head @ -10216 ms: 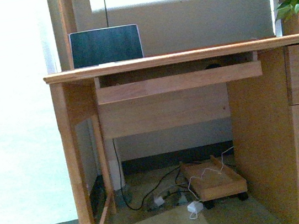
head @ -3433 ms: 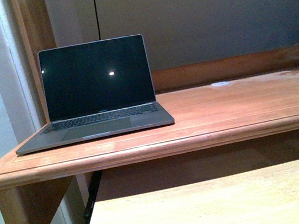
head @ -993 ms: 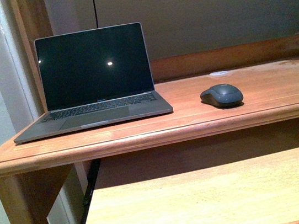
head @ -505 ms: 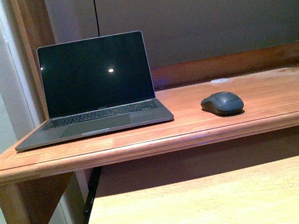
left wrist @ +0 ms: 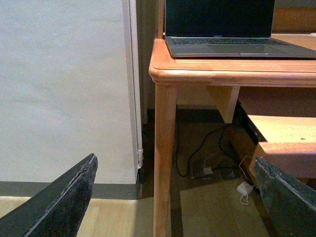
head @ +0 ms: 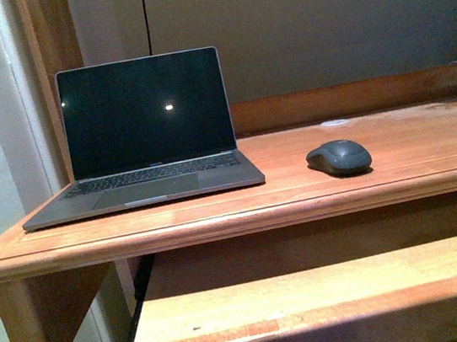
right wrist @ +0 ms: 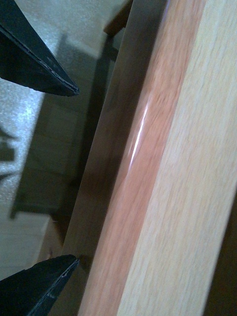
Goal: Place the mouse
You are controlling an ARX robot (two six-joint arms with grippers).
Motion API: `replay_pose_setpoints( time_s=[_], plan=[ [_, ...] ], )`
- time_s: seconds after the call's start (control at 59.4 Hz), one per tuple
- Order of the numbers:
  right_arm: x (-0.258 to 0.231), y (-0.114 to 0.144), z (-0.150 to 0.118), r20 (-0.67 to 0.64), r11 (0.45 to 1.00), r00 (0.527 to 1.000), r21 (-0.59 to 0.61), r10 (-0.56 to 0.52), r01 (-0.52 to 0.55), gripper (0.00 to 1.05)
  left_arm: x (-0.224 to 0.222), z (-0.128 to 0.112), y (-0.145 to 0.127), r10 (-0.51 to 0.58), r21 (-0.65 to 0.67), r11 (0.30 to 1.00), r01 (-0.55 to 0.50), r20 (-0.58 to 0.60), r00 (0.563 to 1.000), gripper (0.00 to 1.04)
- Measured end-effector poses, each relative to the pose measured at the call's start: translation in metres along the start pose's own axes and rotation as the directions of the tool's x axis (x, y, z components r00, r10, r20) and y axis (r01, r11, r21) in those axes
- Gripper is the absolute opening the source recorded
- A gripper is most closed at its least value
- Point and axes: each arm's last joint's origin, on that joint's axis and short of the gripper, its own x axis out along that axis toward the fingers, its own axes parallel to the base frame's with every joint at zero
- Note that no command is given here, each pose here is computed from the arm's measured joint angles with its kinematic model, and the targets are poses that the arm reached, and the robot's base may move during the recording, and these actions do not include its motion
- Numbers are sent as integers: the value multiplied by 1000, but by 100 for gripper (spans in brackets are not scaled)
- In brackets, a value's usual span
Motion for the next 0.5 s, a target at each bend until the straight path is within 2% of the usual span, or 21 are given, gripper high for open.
replay_pose_setpoints(
  time_s=[0.101,0.269,0.505],
  plan=[
    [31,18,26,15,999,999,15,-36,35,97,0,0,0,0,0,1000,0,0,1000,97],
    [64,36,54,20,994,995,44,-97,96,97,0,0,0,0,0,1000,0,0,1000,97],
    [81,38,65,7,982,983,62,-182,181,97,0,0,0,0,0,1000,0,0,1000,97]
  ],
)
